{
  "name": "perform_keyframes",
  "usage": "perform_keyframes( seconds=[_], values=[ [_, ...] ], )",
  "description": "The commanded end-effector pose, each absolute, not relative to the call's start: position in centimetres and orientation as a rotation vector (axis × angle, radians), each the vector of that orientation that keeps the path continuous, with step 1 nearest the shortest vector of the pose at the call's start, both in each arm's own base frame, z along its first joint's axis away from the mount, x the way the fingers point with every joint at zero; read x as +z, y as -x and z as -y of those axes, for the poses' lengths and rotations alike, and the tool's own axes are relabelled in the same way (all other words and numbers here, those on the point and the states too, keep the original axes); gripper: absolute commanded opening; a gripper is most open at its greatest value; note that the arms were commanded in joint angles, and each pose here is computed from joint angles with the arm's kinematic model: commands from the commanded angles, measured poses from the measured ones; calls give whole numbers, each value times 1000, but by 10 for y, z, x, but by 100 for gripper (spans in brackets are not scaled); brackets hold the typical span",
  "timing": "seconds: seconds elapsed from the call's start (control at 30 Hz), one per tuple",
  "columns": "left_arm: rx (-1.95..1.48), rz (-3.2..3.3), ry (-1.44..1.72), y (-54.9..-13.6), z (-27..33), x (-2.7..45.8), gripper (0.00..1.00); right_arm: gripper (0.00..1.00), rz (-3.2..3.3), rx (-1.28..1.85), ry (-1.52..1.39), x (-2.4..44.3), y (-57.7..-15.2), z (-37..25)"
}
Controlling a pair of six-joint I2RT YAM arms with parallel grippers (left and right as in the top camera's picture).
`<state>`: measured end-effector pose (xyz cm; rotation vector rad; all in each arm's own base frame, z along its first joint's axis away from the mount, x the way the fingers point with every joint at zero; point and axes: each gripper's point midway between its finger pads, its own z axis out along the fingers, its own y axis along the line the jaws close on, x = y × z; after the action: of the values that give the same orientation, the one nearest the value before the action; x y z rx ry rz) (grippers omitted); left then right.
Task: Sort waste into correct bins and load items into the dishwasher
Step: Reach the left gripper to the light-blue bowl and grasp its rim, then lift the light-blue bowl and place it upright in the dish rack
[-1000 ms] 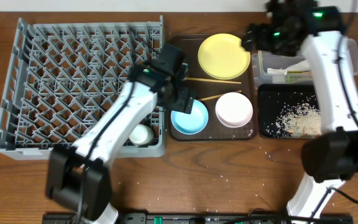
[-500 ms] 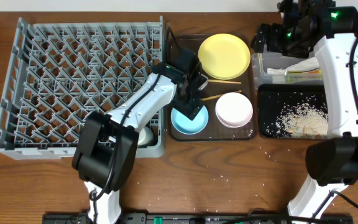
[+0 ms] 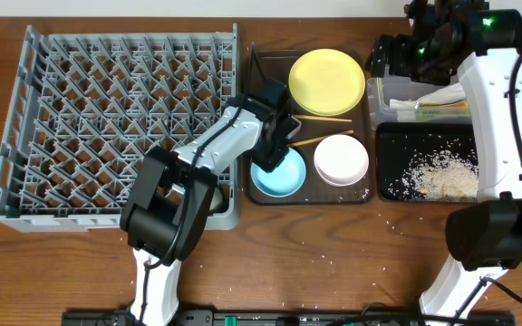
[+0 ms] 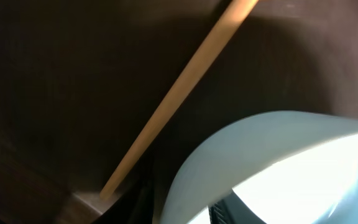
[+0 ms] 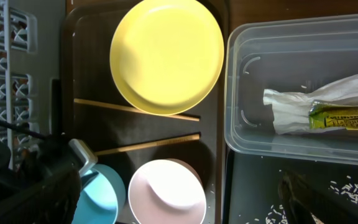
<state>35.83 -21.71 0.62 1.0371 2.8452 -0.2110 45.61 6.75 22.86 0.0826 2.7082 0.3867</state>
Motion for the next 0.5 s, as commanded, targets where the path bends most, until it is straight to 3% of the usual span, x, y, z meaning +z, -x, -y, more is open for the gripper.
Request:
perform_keyframes(
  seconds=[0.0,0.23,0.47],
  values=[
    [-159,-2881,-1013,-360,205,-2,8,99,-2703,387,-53,231,-456,-71],
    [-170,-2916,-848,-364,203,10,7,99,-2703,387,-53,231,-456,-71],
    [-216,-2891,-474,-383,185,74,7,99,-2702,387,-53,231,-456,-71]
  ],
)
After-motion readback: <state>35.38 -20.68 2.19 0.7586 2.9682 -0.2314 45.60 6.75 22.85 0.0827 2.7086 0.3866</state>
